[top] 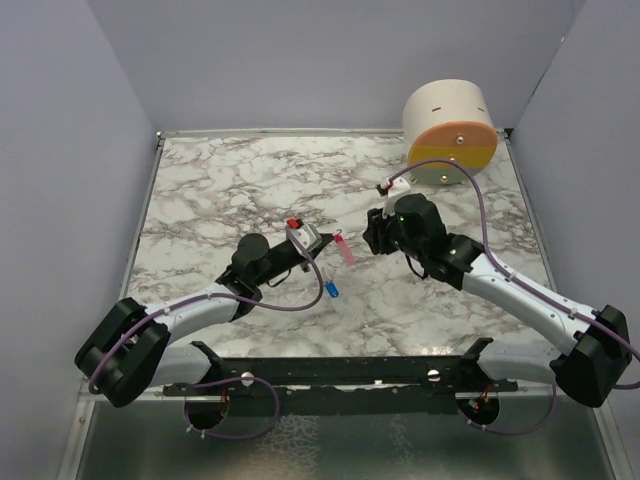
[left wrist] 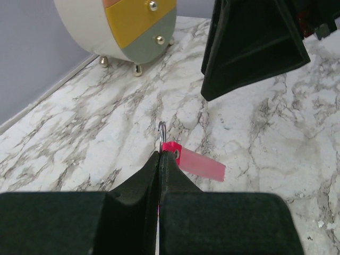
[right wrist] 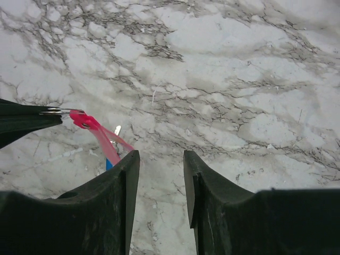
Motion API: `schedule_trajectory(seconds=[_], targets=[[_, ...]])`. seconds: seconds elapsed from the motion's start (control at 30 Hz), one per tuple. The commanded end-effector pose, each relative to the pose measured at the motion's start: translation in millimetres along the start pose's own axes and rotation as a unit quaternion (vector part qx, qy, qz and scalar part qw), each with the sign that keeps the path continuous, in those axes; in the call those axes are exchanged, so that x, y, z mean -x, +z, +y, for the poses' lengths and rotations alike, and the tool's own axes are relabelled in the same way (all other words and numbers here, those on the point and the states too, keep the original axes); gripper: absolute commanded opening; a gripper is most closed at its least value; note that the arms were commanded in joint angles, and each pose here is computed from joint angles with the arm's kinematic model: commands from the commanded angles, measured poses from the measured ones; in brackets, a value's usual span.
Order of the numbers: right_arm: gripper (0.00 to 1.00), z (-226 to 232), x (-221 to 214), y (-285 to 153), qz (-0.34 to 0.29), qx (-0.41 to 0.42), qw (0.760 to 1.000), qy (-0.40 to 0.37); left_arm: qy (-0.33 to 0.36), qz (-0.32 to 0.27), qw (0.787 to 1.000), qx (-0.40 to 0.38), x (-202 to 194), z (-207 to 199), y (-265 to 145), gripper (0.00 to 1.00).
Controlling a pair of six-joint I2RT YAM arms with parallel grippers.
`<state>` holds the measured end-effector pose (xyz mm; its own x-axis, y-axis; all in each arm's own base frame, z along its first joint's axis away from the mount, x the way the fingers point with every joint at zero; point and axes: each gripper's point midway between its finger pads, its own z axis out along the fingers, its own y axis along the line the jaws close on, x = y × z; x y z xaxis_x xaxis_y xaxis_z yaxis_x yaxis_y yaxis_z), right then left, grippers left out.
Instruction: Put the keys on the keyring
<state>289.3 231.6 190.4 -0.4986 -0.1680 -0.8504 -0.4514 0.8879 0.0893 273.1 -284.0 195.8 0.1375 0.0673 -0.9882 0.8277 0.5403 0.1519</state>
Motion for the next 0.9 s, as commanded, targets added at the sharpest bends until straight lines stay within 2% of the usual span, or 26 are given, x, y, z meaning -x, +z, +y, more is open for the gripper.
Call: schedule_trajectory(seconds=[0.0,0.1,0.37,0.87], targets=[[0.38,12.5,18.1,-10.5,-0.060,0.051,0.997,-0.021,0.047,-0.018,0.996,-0.079,1.4,-22.8,3.3,0.00],[0.36,21.3,18.9,-15.3,-0.079,0.083,0.993,-0.034,0.047,-0.015,0.991,-0.121,0.9,-33.6,7.2,0.00],[0.35,41.6,11.6,-21.4,-0.074,0.149,0.984,-0.071,0.021,-0.006,0.968,-0.252,4.6,-57.9,13.2,0.00],[0.34,46.8,9.7,-37.7,-0.076,0.176,0.977,-0.093,-0.040,0.022,0.945,-0.325,5.0,-44.2,11.2,0.00]])
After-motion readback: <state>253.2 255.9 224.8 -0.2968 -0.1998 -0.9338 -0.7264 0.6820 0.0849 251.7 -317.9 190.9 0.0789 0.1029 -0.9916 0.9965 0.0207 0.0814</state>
